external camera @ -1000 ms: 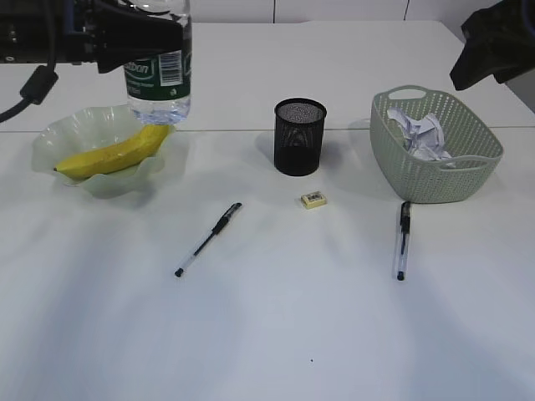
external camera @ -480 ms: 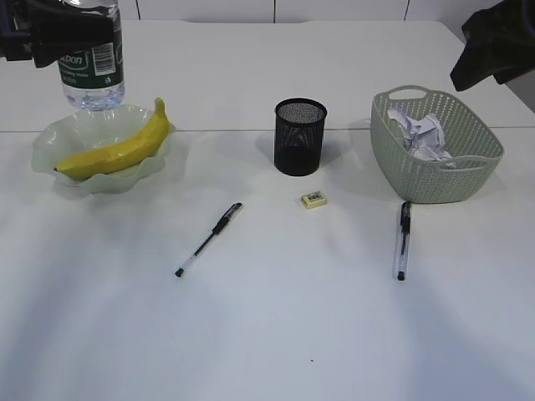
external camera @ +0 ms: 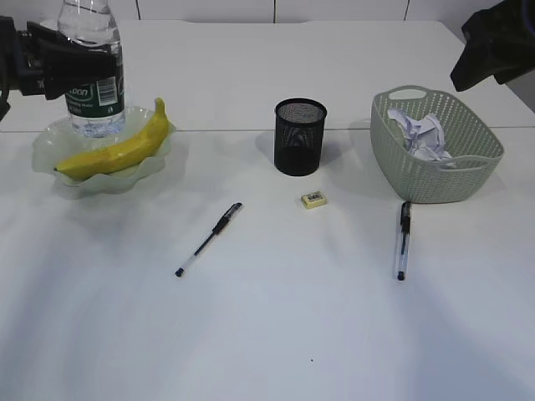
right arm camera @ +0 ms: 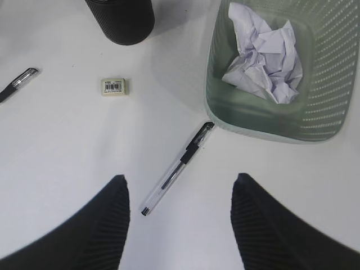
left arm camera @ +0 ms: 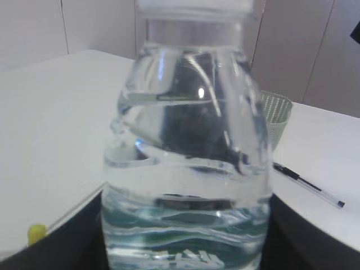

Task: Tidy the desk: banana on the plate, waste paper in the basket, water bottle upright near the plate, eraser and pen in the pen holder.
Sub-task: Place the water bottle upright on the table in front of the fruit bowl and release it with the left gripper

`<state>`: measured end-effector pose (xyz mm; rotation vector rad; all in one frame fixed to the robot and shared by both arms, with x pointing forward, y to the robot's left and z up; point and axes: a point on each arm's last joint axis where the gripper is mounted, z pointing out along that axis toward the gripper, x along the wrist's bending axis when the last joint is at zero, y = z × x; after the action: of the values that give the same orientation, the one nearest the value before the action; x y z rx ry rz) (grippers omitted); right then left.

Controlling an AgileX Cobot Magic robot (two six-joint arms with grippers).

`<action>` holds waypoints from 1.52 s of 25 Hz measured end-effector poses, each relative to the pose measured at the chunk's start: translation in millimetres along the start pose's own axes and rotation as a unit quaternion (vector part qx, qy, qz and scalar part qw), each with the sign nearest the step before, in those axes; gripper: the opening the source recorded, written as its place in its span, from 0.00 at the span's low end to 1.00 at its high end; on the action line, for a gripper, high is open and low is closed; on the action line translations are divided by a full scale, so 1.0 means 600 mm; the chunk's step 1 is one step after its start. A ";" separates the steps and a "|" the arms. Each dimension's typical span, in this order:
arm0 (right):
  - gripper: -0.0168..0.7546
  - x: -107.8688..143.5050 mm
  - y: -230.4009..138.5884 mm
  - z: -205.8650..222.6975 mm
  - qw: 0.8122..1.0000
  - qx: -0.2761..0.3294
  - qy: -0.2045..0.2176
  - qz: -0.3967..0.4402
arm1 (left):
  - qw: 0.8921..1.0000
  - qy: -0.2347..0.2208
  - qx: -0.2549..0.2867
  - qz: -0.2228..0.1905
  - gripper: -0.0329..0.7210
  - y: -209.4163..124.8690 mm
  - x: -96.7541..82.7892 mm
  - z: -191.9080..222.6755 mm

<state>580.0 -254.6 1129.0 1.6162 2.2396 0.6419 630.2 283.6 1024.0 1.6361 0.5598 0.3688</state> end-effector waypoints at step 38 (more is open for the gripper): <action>0.58 -0.006 0.002 0.040 1.000 0.021 0.005 0.005 | 0.996 0.015 0.076 -0.041 0.62 -0.240 0.011 0.016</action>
<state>594.2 -253.0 1109.0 1.6481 2.2683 0.6111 619.6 290.4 880.3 1.7505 0.6899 0.2966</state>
